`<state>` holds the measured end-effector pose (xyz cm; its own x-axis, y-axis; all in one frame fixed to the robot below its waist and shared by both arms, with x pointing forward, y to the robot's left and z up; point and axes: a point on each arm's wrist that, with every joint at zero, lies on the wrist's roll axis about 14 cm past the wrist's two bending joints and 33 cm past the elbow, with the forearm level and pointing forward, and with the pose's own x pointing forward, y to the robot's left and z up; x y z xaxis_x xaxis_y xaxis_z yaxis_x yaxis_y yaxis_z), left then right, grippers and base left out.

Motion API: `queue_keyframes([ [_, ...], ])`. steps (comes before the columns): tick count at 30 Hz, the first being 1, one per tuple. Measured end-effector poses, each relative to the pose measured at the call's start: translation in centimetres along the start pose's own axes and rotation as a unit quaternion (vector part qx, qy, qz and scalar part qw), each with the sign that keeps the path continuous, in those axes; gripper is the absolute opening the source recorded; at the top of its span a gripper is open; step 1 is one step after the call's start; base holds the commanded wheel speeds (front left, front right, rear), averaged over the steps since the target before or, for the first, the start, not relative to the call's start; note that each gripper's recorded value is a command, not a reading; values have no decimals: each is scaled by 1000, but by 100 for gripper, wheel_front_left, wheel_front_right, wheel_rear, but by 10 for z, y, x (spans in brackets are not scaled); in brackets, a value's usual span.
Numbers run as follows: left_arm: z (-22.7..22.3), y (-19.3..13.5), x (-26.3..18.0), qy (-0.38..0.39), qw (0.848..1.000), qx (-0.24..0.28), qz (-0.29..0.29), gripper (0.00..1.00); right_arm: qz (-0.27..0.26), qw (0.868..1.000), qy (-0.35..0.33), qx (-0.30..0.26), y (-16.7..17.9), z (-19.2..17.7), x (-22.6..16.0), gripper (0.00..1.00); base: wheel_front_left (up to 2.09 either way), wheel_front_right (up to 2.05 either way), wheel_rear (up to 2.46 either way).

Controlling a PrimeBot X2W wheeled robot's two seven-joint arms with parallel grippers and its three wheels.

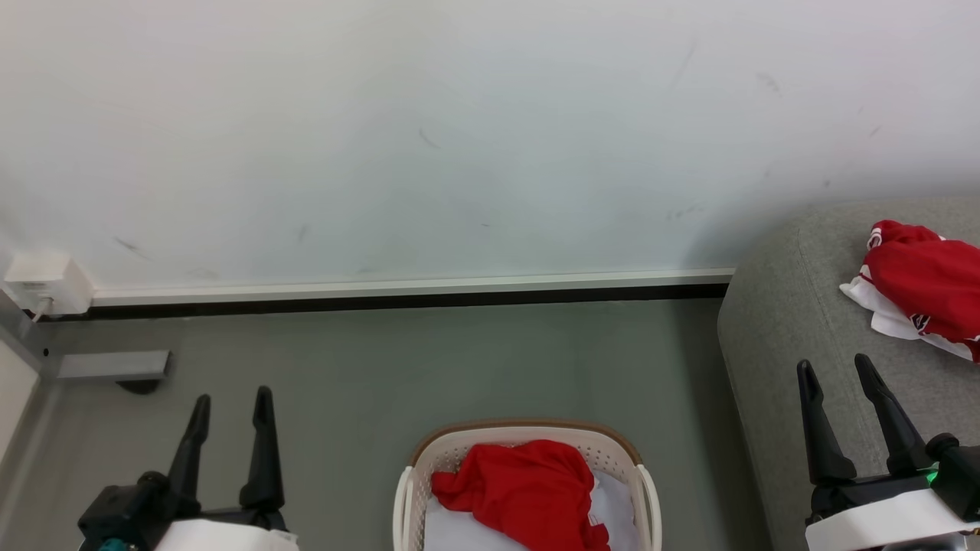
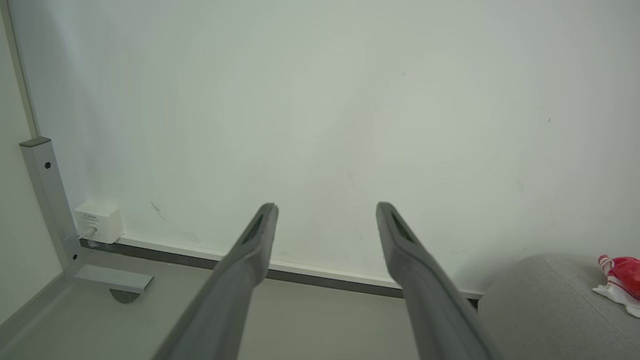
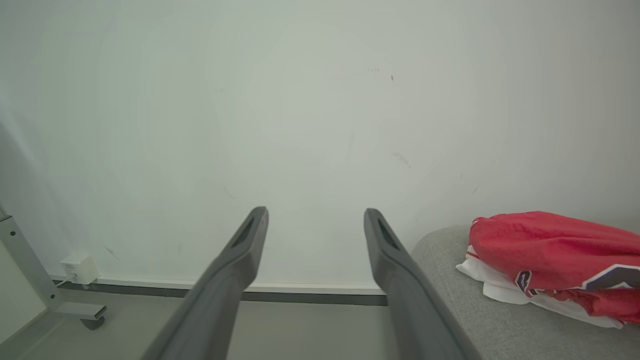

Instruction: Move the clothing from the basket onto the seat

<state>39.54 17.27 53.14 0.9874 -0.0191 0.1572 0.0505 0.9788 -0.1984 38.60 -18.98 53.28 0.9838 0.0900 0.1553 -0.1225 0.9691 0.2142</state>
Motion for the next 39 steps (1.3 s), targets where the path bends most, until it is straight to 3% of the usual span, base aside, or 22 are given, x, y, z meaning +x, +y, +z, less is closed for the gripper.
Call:
queue_keyframes([
  [25, -12, -2, 8, 12, 1000, 7, -14, 100, -10, 1000, 15, 1, -6, -9, -2, 100, 0, 0, 0],
  [39, -47, -49, 42, 47, 995, -12, -87, 100, -18, 1000, 7, -12, -22, -6, 29, 100, 0, 0, 0],
])
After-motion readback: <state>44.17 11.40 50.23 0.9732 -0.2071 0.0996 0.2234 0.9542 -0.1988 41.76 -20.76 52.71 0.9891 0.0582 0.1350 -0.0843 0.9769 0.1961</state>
